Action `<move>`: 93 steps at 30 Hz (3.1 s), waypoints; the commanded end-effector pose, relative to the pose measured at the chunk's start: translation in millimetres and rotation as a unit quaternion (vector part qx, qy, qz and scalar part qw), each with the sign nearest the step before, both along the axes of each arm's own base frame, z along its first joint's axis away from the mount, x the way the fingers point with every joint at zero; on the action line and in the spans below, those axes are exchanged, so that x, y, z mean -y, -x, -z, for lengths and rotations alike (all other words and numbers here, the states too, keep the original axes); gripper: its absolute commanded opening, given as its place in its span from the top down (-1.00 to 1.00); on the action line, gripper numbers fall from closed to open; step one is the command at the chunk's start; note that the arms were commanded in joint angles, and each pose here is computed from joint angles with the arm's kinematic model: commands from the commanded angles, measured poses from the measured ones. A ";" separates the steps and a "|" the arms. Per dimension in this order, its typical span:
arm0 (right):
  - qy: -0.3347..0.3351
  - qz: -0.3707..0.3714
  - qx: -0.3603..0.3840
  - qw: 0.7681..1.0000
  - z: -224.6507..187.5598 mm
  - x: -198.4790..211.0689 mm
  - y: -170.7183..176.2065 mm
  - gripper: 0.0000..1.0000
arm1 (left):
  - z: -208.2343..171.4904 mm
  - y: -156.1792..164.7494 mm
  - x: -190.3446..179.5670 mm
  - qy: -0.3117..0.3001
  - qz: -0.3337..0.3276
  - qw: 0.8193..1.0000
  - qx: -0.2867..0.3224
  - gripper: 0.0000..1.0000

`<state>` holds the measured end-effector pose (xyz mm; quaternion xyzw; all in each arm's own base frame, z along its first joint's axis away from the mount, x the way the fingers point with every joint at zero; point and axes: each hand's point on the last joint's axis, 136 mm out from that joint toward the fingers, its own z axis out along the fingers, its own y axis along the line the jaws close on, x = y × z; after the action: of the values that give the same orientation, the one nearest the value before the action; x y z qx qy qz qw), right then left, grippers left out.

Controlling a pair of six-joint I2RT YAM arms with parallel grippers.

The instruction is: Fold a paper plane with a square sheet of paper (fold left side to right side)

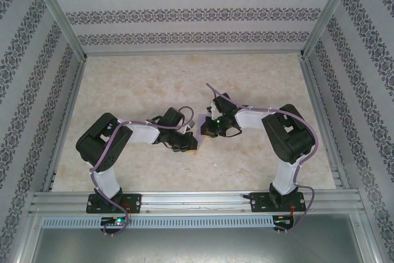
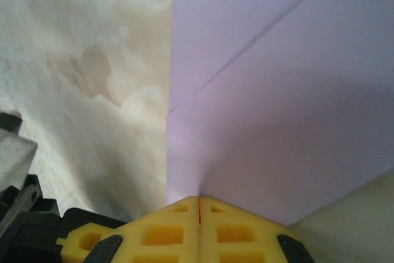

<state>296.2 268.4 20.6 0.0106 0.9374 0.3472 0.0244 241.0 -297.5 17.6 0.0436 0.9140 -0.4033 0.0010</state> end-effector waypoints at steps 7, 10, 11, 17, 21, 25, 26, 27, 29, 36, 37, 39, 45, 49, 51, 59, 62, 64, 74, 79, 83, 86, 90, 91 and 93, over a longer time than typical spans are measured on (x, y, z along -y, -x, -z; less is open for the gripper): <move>0.024 0.006 0.008 1.000 5.6 13.5 -22.0 1.00 | 11.9 9.5 -17.8 -0.037 -0.009 0.999 -0.016 0.80; 0.037 0.007 -0.003 0.999 16.1 18.2 -17.9 1.00 | -2.0 3.5 -11.5 -0.021 -0.008 1.000 -0.005 0.78; 0.041 0.008 -0.005 0.999 18.7 20.0 -16.4 1.00 | -9.6 -0.6 -7.7 -0.013 -0.007 1.000 0.002 0.78; 0.059 0.006 -0.019 0.998 30.8 28.4 -5.0 1.00 | -41.6 -18.0 10.1 0.023 0.003 0.999 0.028 0.78; 0.065 0.006 -0.020 0.998 33.9 30.5 -2.6 1.00 | -38.4 -23.7 17.5 0.025 0.015 0.999 0.023 0.79; 0.070 0.006 -0.022 0.997 36.5 32.2 -1.9 1.00 | -28.2 -24.0 20.7 0.027 0.017 0.999 0.013 0.79; 0.072 0.006 -0.023 0.997 37.0 32.5 -1.9 1.00 | -25.6 -22.6 21.0 0.028 0.017 0.999 0.010 0.79; 0.073 0.006 -0.022 0.997 37.4 32.7 -2.2 1.00 | -22.5 -21.1 19.8 0.026 0.016 1.000 0.007 0.79; 0.076 0.005 -0.025 0.997 38.5 33.7 -1.4 1.00 | -16.4 -16.3 18.1 0.021 0.018 1.000 -0.001 0.79; 0.090 0.002 -0.027 0.996 42.4 38.0 -0.9 1.00 | 0.2 1.7 5.2 -0.003 0.023 0.999 -0.024 0.79; 0.092 0.001 -0.026 0.995 42.4 38.4 -1.1 1.00 | 1.9 4.5 3.1 -0.006 0.023 0.999 -0.027 0.79; 0.095 0.001 -0.028 0.995 43.8 39.5 -1.8 1.00 | 4.5 10.4 -0.7 -0.008 0.025 0.999 -0.032 0.79; 0.099 -0.002 -0.027 0.995 44.4 41.3 -10.0 1.00 | 9.6 32.0 -11.2 -0.017 0.027 0.999 -0.044 0.79; 0.101 -0.003 -0.023 0.995 43.8 44.3 -17.9 1.00 | 7.7 44.7 -19.2 -0.021 0.025 0.998 -0.047 0.79; 0.101 -0.004 -0.022 0.995 43.5 45.8 -22.4 1.00 | 5.9 50.0 -22.5 -0.022 0.025 0.998 -0.048 0.79; 0.075 -0.022 0.037 0.996 -1.9 33.0 -51.3 1.00 | -33.6 34.0 -25.9 -0.010 0.014 0.999 0.031 0.70; 0.080 -0.024 0.074 0.994 -33.3 31.2 -60.9 0.80 | -52.9 14.3 -32.8 -0.021 -0.003 0.996 0.087 0.60; 0.090 -0.020 0.096 0.991 -50.8 33.4 -63.1 0.63 | -62.9 -1.9 -41.6 -0.037 -0.025 0.991 0.126 0.59; 0.157 0.053 0.120 0.979 -73.9 51.3 -35.9 -0.19 | -102.6 -65.9 -117.2 -0.162 -0.157 0.928 0.295 0.22; 0.195 0.090 0.063 0.975 -60.8 45.0 -18.0 -0.21 | -122.1 -74.0 -151.2 -0.202 -0.213 0.886 0.358 -0.13; 0.282 0.106 0.051 0.952 -57.1 46.1 -15.6 -0.12 | -127.9 -70.1 -172.2 -0.225 -0.232 0.869 0.375 -0.30; 0.325 0.096 0.042 0.940 -51.4 40.9 -18.1 0.02 | -127.5 -64.7 -179.5 -0.226 -0.236 0.867 0.376 -0.32; 0.337 0.080 0.040 0.937 -41.9 27.1 -23.4 0.03 | -124.9 -59.9 -184.1 -0.221 -0.239 0.869 0.373 -0.33; 0.338 0.075 0.042 0.937 -40.0 23.1 -25.1 0.03 | -124.0 -59.5 -185.3 -0.221 -0.240 0.869 0.371 -0.33; 0.343 0.069 0.047 0.936 -37.3 18.7 -28.6 0.03 | -121.9 -58.7 -186.2 -0.220 -0.240 0.871 0.367 -0.33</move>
<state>325.2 257.6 60.5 0.0487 0.9933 0.0424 0.0958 301.8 -120.6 143.8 -0.0337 0.8913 -0.1499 0.4265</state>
